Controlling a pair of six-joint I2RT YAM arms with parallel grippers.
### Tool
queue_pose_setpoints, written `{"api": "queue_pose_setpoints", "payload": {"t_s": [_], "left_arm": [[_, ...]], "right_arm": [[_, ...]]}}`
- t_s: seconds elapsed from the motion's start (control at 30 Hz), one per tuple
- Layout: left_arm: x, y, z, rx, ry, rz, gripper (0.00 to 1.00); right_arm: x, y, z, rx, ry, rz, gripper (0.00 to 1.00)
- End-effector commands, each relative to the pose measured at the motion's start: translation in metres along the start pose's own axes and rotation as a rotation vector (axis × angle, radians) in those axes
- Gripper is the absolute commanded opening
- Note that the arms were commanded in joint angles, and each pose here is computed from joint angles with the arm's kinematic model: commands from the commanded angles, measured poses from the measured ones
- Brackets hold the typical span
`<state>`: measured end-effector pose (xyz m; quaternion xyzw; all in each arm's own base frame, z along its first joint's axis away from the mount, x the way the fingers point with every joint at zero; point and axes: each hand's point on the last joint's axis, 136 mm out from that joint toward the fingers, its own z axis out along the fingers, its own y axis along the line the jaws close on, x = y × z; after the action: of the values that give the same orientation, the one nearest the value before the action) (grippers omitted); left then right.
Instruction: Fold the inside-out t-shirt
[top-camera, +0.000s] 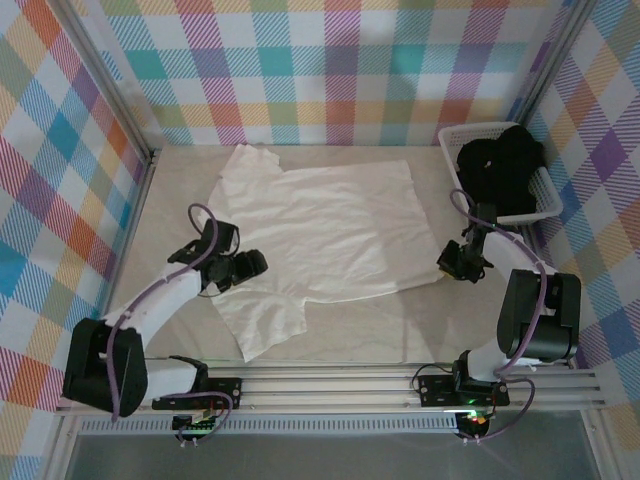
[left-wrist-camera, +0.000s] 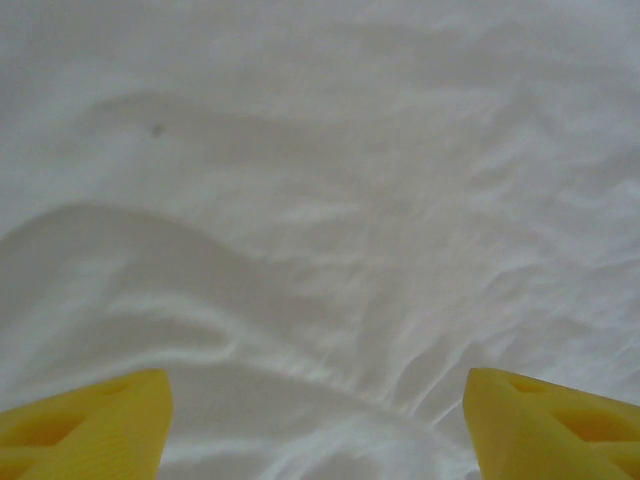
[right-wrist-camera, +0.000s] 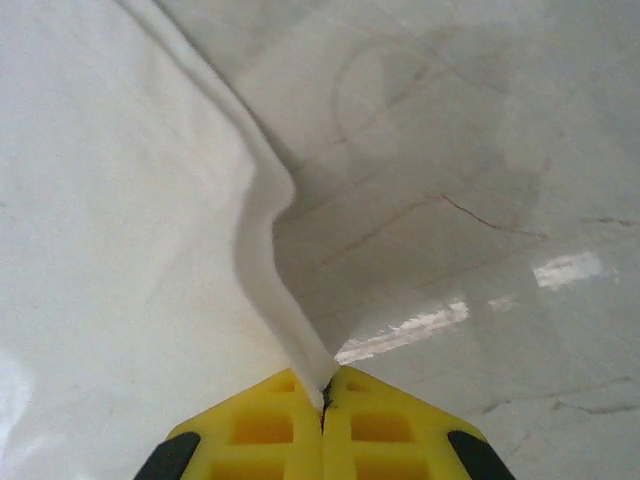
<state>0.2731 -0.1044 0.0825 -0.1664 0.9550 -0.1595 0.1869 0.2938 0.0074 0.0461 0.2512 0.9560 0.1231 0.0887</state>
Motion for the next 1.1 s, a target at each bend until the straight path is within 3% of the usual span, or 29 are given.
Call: {"api": "queue_pose_setpoints", "payload": {"t_s": [0.0,0.17,0.43,0.67,0.97,1.07], "left_arm": [[0.041,0.039,-0.011,-0.207,0.047,-0.008,0.76],[0.092,0.061,-0.031,-0.305,0.089,-0.056,0.75],[0.160,0.075,-0.039,-0.326,0.293,-0.077,0.71],[0.171,0.052,-0.021,-0.232,0.378,-0.063,0.53],[0.176,0.065,-0.012,-0.284,0.400,-0.020,0.42],[0.181,0.066,-0.007,-0.275,0.415,-0.023,0.35]], "right_arm": [[-0.005,0.013,-0.008,-0.063,-0.019,-0.038,0.00],[-0.001,0.023,-0.017,-0.127,-0.039,-0.053,0.00],[-0.001,0.034,-0.020,-0.195,-0.060,-0.062,0.00],[0.002,0.035,-0.024,-0.204,-0.073,-0.066,0.00],[0.005,0.029,-0.031,-0.177,-0.085,-0.066,0.00],[0.007,0.028,-0.030,-0.171,-0.081,-0.065,0.00]]}}
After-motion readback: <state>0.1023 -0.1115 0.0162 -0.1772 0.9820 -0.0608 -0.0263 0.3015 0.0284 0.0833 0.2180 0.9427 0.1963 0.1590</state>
